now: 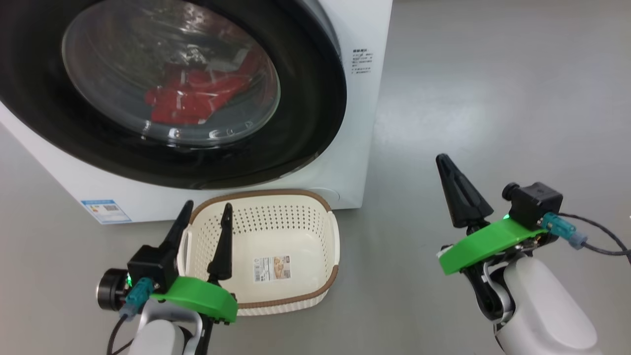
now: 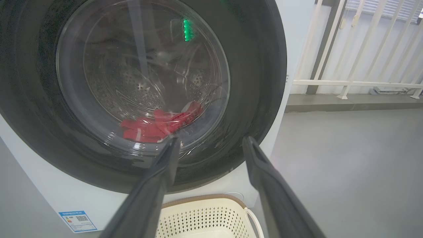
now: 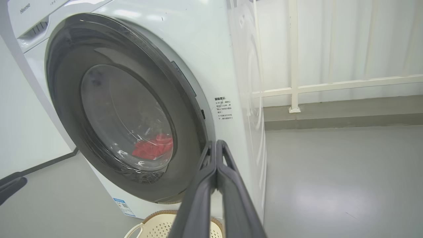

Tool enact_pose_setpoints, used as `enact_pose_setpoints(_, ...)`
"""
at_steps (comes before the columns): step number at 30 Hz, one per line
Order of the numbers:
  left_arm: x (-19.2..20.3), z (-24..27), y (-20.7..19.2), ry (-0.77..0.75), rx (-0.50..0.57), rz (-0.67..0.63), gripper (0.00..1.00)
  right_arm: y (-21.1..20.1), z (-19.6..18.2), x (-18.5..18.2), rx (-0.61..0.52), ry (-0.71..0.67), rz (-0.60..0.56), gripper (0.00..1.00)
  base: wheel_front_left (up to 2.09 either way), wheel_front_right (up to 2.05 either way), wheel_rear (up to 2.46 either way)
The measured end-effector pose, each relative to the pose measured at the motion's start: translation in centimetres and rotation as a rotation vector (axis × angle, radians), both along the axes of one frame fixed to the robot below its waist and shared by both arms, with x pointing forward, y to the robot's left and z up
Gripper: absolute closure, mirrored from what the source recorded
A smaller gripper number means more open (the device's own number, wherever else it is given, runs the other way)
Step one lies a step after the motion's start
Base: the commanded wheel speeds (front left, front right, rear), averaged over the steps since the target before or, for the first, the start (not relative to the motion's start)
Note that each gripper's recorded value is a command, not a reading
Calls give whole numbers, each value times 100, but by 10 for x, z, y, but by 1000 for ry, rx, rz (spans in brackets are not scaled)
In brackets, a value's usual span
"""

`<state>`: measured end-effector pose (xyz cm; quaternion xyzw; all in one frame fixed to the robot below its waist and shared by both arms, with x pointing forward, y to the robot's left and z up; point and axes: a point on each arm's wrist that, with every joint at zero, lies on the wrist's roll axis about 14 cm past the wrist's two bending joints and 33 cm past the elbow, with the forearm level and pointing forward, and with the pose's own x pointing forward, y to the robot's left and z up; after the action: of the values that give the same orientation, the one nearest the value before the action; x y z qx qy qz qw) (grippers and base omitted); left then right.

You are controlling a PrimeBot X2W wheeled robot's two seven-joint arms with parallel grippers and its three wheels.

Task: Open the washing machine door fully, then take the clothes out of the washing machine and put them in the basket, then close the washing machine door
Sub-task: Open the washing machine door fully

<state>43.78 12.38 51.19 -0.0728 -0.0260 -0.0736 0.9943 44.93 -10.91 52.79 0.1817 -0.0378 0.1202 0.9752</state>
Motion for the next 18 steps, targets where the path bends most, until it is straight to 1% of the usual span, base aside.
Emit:
enact_pose_setpoints(3,4,5,2,-19,-4,8,0,4,1,11,75,11,6,100,0,0,0)
enact_pose_setpoints(6,6,6,2,-28,-5,13,0,8,3,23,223,38,10,100,0,0,0)
enact_pose_setpoints(11,10,8,4,-35,-18,19,0,19,16,49,410,75,49,100,0,0,0)
enact_pose_setpoints(14,13,7,8,-23,-85,33,0,23,25,64,534,94,82,100,0,0,0)
enact_pose_setpoints(18,18,5,8,-13,-116,30,0,24,30,82,712,134,118,100,0,0,0)
